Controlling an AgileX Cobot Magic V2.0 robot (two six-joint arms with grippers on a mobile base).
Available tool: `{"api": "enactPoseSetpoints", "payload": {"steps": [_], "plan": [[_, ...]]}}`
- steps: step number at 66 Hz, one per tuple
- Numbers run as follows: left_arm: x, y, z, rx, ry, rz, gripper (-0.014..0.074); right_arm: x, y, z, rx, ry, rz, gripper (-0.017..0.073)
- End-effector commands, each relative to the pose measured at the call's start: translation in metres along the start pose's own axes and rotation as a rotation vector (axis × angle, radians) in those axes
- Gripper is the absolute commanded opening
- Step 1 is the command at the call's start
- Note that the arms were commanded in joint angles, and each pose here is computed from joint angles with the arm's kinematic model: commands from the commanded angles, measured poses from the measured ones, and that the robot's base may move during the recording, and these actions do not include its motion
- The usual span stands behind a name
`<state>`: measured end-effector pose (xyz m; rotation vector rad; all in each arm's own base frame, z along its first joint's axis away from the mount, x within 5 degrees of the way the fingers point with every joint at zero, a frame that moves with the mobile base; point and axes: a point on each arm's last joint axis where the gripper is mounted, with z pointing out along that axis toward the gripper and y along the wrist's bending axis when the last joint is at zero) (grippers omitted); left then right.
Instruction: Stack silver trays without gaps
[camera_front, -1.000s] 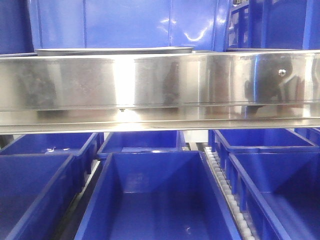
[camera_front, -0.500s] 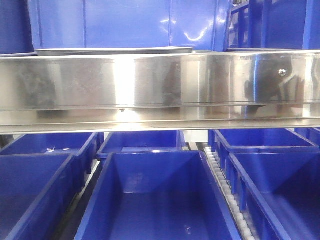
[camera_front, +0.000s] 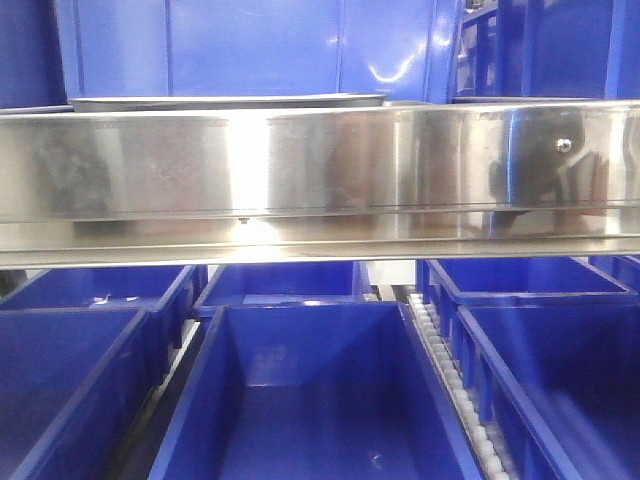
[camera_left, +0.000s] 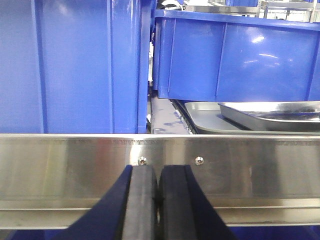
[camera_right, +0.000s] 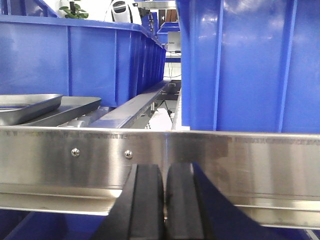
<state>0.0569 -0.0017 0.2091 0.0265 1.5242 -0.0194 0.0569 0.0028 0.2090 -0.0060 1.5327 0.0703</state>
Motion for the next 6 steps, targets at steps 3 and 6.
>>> {"api": "enactPoseSetpoints", "payload": {"steps": [3,6], "plan": [[-0.0031,-0.0004,-0.0005,0.006,-0.029,0.005,-0.0006,-0.0022,-0.0002,-0.0006,0.004,-0.026,-0.005,-0.0015],[-0.0031,-0.0004,-0.0005,0.006,-0.029,0.005,-0.0006,-0.0022,-0.0002,-0.0006,0.004,-0.026,-0.005,-0.0015]]}}
